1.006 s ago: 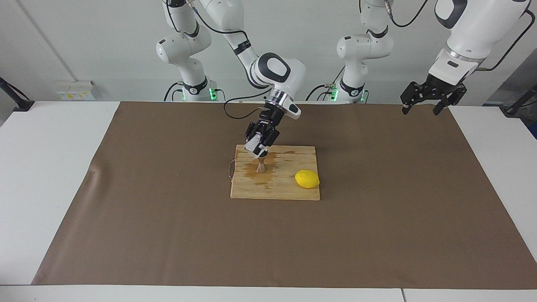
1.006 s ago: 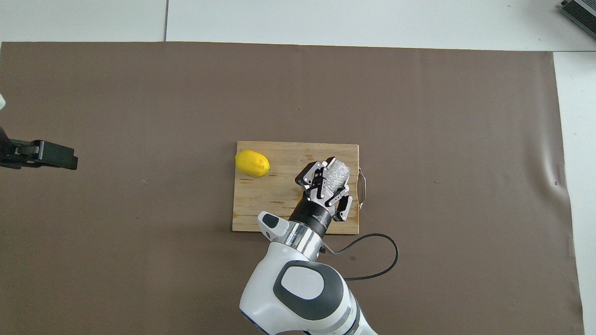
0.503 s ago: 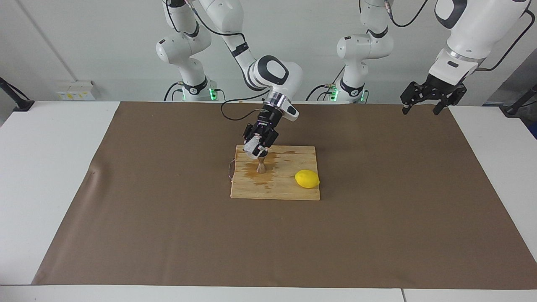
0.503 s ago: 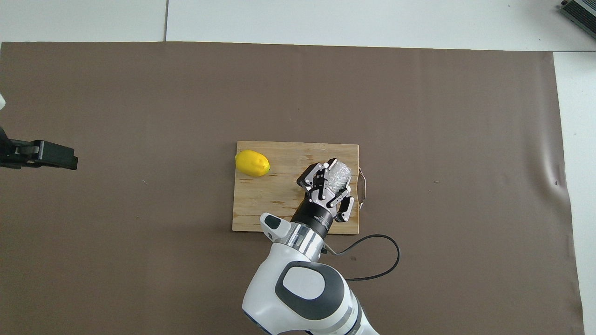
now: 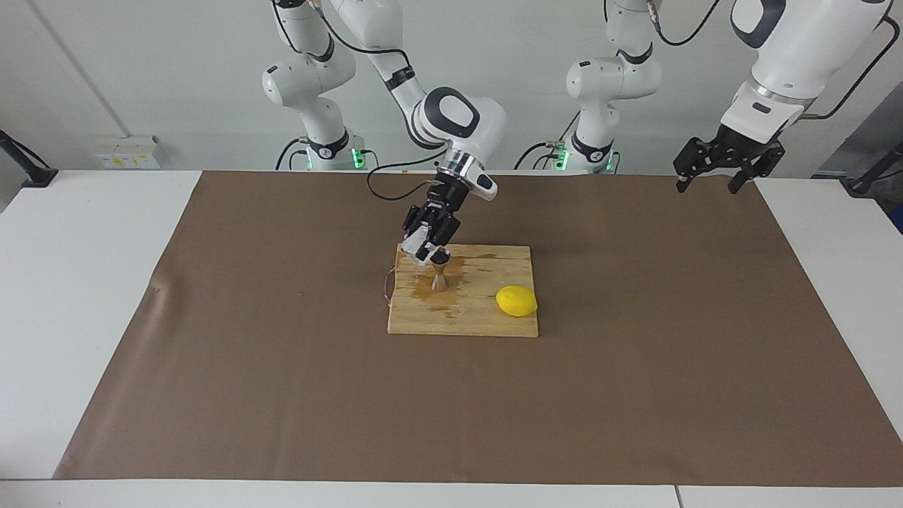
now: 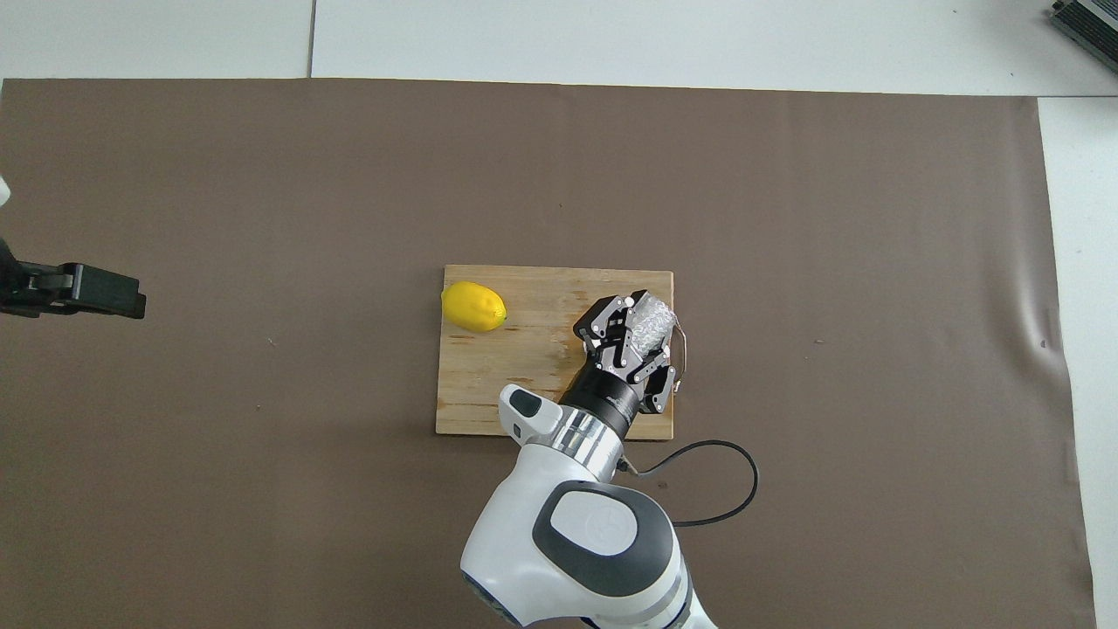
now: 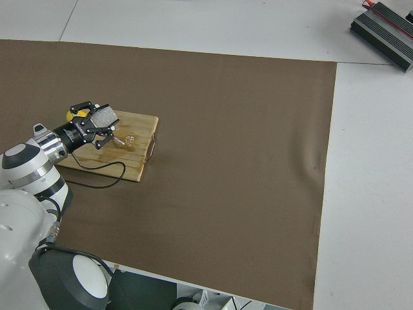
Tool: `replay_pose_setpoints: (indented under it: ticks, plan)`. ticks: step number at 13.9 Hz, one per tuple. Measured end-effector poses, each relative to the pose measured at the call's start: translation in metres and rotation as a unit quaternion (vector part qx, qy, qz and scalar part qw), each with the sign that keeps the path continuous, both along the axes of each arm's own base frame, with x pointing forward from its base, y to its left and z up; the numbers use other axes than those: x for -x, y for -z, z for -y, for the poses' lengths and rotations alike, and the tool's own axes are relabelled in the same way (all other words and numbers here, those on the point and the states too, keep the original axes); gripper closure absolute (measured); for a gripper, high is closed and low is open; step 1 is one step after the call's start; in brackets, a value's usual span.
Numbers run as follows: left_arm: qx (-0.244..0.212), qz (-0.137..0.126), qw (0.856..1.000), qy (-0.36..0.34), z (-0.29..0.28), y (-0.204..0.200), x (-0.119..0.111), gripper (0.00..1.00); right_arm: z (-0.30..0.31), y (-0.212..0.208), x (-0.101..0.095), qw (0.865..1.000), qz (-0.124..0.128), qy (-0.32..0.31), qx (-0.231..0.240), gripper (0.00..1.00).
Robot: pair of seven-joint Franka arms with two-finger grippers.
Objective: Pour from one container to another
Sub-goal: 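Hold the white cup tilted above the metal cup to pour, then turn the white cup upright and carry it back off the board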
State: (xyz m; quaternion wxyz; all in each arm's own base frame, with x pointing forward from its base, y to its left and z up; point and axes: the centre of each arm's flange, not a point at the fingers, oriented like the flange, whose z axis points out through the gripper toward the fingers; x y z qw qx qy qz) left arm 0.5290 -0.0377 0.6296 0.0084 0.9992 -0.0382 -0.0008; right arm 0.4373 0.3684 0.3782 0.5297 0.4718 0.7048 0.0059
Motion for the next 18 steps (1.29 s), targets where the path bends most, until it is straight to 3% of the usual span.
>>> replay_pose_setpoints:
  ticks: [7,11,18]
  plan:
    - [0.0,0.0,1.0,0.0,0.0,0.0,0.0,0.0,0.017,-0.027,-0.025,0.994,-0.026,0.052,-0.094,0.48]
    - [0.0,0.0,1.0,0.0,0.0,0.0,0.0,0.0,0.053,-0.034,-0.049,0.983,-0.042,0.103,-0.145,0.48]
    - [0.0,0.0,1.0,0.0,0.0,0.0,0.0,0.0,0.132,-0.044,-0.084,0.944,-0.112,0.212,-0.227,0.48]
